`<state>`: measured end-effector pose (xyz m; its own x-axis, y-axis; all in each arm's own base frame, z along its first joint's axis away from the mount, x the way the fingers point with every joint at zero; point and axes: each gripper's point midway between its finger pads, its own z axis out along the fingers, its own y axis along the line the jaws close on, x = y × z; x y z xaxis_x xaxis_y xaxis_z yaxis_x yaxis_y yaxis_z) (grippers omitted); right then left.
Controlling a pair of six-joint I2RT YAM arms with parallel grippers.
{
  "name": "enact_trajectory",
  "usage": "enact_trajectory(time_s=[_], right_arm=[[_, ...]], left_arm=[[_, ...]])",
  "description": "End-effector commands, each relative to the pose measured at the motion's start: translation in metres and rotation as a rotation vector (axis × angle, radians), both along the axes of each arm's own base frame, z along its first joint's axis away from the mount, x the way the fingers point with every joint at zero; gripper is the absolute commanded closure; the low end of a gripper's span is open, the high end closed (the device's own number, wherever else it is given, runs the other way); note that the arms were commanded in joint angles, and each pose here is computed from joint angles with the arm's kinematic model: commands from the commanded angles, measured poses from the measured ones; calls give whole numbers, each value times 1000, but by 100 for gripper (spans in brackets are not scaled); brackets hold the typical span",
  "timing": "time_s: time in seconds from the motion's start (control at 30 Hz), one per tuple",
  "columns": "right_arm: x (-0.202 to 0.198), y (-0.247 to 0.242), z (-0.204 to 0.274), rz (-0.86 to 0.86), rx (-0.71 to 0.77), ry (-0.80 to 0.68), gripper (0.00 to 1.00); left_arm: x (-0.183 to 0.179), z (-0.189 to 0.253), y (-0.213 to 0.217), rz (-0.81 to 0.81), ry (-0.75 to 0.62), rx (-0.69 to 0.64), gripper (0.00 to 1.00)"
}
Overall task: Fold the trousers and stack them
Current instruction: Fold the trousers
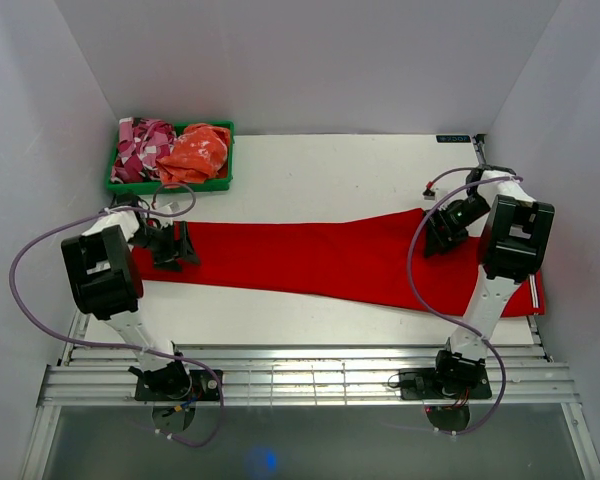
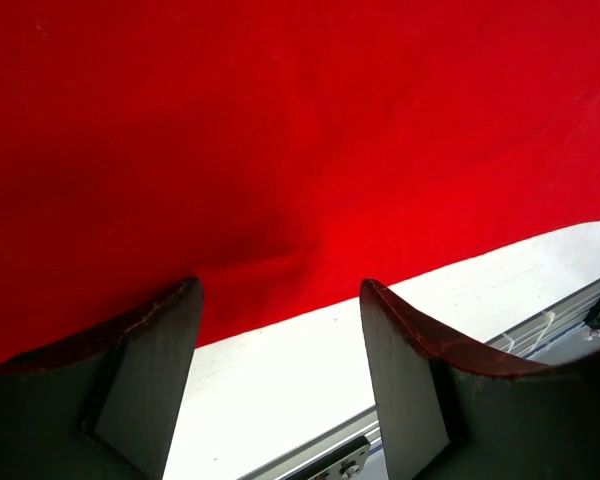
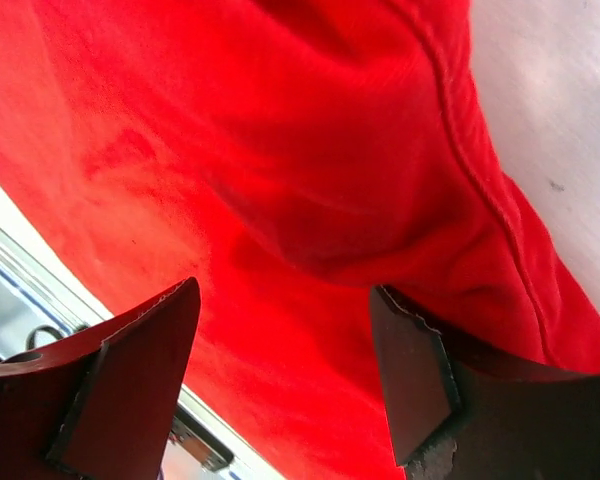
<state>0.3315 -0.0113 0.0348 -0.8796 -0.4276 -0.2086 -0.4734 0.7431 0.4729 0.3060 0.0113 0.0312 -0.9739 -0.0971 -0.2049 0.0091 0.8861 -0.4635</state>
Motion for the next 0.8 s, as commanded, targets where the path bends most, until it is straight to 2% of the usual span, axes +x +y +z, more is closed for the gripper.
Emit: enact_trajectory(time_s=[0.0, 0.1, 0.23, 0.37, 0.47, 0.67, 0.77], right_arm=[[0, -16, 22, 54, -82, -53, 25], [-9, -13, 37, 75, -81, -73, 27], [-21, -8, 45, 106, -139, -86, 30], [-30, -20, 33, 91, -219, -45, 34], [-31, -23, 33, 67, -240, -12, 34], [-27, -23, 36, 23, -232, 59, 34], [-30, -27, 30, 15, -260, 85, 34]], left_arm=[[-5, -8, 10, 23, 12, 44, 25], [6, 19, 14, 30, -72, 34, 27], [42, 65, 48, 122, -178, 145, 27], [52, 78, 92, 262, -156, 270, 27], [45, 69, 118, 319, -109, 336, 31], [33, 45, 137, 370, -26, 380, 42], [28, 39, 142, 382, -27, 413, 43]])
